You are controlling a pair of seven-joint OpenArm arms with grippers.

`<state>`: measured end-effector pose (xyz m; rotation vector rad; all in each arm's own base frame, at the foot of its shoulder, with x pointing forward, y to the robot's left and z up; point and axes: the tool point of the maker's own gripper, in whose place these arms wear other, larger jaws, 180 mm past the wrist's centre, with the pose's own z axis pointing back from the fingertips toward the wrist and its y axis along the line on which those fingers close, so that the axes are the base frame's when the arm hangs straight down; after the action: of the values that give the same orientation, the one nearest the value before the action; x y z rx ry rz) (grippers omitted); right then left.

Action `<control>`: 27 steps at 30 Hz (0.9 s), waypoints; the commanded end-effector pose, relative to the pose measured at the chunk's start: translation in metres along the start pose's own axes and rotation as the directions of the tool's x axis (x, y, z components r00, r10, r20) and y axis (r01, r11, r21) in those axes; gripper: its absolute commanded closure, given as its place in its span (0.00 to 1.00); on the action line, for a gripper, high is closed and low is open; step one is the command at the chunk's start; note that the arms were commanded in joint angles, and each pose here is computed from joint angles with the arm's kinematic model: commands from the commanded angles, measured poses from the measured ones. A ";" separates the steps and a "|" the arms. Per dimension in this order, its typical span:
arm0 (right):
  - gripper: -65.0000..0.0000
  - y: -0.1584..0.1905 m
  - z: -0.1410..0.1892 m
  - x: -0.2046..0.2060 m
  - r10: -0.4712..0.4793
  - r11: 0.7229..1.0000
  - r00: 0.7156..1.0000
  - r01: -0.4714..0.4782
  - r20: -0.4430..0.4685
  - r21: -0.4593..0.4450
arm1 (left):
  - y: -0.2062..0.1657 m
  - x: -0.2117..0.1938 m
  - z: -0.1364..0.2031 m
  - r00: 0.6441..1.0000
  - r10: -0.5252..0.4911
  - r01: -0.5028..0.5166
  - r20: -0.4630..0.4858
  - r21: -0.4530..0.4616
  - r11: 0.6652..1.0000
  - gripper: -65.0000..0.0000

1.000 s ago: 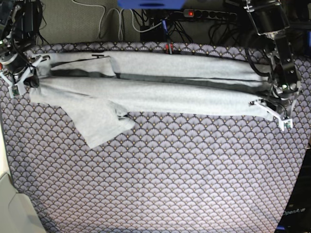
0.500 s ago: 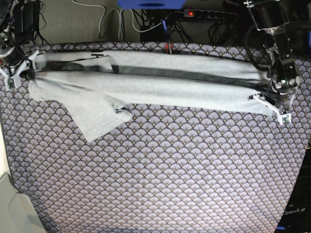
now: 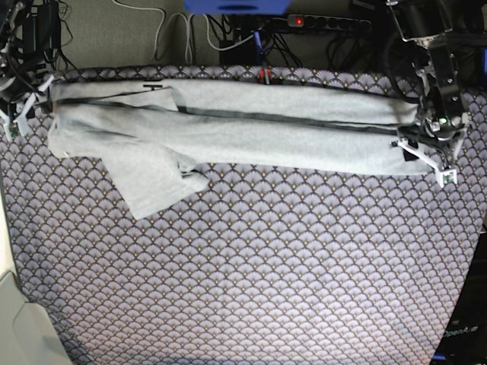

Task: Fold the T-shirt properly
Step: 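Release the hem and raise the right gripper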

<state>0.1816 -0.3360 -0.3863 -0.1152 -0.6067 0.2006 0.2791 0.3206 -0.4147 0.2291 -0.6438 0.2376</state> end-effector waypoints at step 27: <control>0.57 0.049 -0.058 0.170 0.113 0.980 0.974 -0.141 0.194 0.140 | 0.002 0.017 0.003 0.999 -0.002 0.002 0.047 0.004 1.000 0.34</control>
<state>0.3302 -0.2531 -0.3668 0.0214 -0.6983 0.3795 0.2822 0.3172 -0.4143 0.2194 -0.6500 0.2373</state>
